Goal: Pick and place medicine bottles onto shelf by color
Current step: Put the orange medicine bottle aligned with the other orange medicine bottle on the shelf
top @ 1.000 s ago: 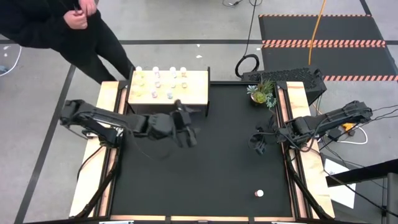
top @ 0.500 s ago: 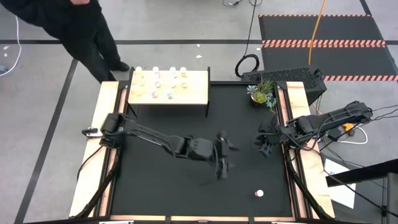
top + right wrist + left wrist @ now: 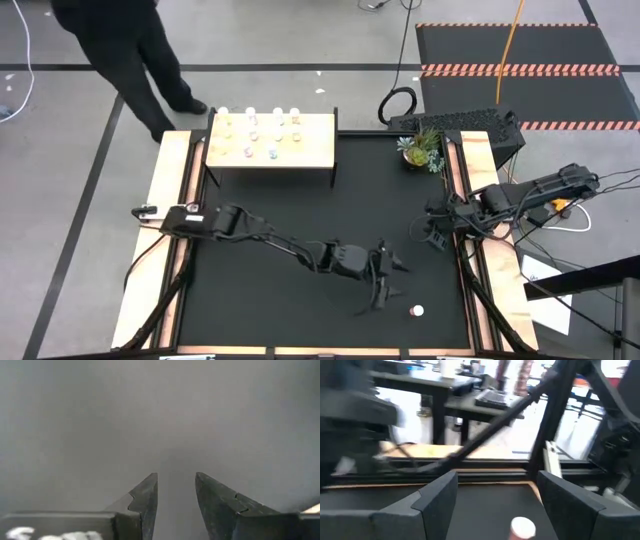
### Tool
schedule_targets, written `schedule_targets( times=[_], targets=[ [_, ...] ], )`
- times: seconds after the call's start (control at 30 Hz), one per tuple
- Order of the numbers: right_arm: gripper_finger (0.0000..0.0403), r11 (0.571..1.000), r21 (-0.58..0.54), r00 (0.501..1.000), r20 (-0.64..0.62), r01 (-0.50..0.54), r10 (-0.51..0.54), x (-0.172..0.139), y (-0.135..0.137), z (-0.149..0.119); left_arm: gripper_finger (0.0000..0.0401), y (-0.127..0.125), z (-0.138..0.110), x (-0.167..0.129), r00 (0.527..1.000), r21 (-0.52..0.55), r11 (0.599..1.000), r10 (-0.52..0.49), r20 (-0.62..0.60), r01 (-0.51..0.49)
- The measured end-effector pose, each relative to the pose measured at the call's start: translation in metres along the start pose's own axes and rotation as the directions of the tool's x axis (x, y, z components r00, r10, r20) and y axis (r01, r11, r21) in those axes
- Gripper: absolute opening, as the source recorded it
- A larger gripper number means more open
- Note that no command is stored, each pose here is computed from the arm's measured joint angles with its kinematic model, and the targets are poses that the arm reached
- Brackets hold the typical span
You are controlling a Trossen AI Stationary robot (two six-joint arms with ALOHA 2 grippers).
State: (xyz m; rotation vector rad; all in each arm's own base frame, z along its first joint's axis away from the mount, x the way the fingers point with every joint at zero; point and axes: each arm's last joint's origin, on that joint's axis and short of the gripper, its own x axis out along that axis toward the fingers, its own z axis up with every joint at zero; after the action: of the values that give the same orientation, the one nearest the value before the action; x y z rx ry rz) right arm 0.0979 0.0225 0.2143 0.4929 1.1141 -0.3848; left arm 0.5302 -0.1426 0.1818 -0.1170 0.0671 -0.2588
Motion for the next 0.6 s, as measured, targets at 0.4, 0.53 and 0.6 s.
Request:
schedule_targets(
  times=[0.4, 0.53, 0.6],
  targets=[
    [0.0192, 0.999, -0.052, 1.000, -0.012, -0.016, 0.016, -0.004, -0.004, -0.004, 0.0273, -0.009, -0.043, 0.044, 0.984, 0.059, 0.983, -0.172, -0.041, 0.174],
    [0.0222, 0.999, -0.046, 1.000, -0.014, -0.014, 0.013, -0.004, -0.004, -0.004, 0.0274, -0.009, -0.065, 0.050, 0.982, 0.061, 0.982, -0.171, -0.076, 0.176],
    [0.0232, 0.999, -0.040, 1.000, -0.016, -0.013, 0.012, -0.004, -0.005, -0.004, 0.0274, -0.011, -0.073, 0.051, 0.981, 0.064, 0.981, -0.176, -0.084, 0.181]
  ],
)
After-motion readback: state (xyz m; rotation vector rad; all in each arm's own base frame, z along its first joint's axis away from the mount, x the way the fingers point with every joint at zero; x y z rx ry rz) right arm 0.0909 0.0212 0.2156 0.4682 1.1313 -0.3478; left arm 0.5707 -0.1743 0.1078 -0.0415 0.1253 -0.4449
